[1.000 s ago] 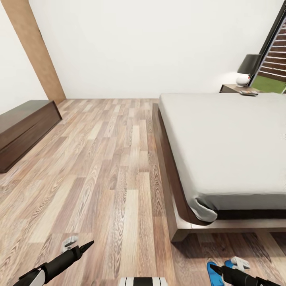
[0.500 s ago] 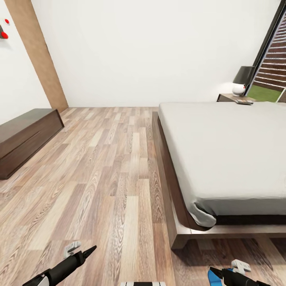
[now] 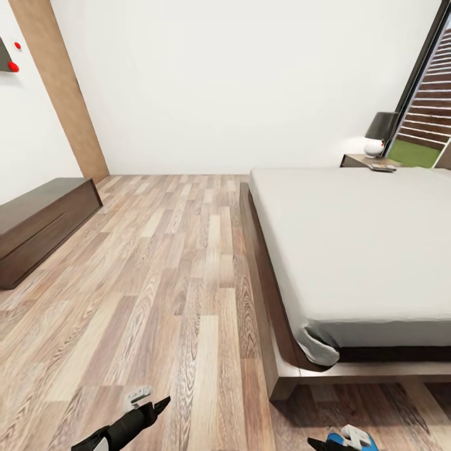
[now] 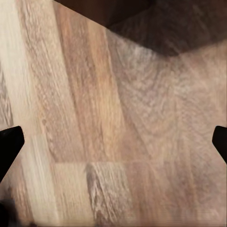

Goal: In the bedroom, move the book from the bed onto either nightstand, and place the two sandals side by side next to the bed.

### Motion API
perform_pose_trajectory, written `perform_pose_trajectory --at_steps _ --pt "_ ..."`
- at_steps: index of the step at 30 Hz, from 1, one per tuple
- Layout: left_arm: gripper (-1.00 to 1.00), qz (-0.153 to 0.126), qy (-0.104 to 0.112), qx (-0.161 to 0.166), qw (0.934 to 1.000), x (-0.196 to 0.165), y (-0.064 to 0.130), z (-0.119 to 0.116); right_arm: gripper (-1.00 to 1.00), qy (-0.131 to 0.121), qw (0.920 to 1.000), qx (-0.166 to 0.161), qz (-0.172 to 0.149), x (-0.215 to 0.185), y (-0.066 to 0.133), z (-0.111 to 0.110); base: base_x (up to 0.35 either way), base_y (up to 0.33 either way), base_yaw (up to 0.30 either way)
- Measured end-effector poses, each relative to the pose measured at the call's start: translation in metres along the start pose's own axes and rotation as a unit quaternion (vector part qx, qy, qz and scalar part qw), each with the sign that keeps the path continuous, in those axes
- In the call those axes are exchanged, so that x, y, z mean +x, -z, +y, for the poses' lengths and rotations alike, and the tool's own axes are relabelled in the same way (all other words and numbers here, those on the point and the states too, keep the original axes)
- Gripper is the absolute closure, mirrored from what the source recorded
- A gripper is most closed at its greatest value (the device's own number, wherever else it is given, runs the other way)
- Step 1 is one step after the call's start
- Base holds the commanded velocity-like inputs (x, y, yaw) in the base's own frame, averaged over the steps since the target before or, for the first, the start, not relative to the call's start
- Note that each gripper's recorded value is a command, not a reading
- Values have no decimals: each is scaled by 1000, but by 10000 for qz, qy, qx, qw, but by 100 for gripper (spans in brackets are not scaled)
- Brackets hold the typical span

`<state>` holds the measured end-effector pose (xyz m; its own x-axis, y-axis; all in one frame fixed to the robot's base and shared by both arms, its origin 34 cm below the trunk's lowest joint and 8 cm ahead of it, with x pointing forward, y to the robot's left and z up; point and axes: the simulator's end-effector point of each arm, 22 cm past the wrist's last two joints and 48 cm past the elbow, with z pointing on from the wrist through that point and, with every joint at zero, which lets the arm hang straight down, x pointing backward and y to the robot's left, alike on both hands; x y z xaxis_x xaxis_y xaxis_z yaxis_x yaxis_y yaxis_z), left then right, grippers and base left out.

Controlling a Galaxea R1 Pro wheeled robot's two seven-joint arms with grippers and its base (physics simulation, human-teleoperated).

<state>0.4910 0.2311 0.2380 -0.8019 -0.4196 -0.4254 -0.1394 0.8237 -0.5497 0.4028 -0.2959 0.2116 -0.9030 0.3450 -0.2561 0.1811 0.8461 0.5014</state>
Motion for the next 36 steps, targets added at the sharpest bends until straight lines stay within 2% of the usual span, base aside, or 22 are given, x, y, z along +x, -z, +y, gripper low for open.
perform_pose_trajectory --at_steps 6,11,17,30,36 --pt "-100 49 -21 -64 10000 -2 3 -12 -100 -14 10000 -11 12 -5 9 9 0 0 0" --pt "-100 80 -10 -271 9996 -5 10 -10 -100 -2 10000 -10 14 -11 17 15 0 0 0" --pt "-100 297 106 -393 9987 11 20 -11 -100 -7 10000 -12 26 -16 27 22 0 0 0" --pt "-100 278 116 -444 9986 -1 40 -22 -100 -17 10000 -11 49 -27 48 37 0 0 4" --pt "-100 279 117 -449 9985 -9 48 -30 -100 -19 10000 -15 52 -33 58 44 0 0 182"
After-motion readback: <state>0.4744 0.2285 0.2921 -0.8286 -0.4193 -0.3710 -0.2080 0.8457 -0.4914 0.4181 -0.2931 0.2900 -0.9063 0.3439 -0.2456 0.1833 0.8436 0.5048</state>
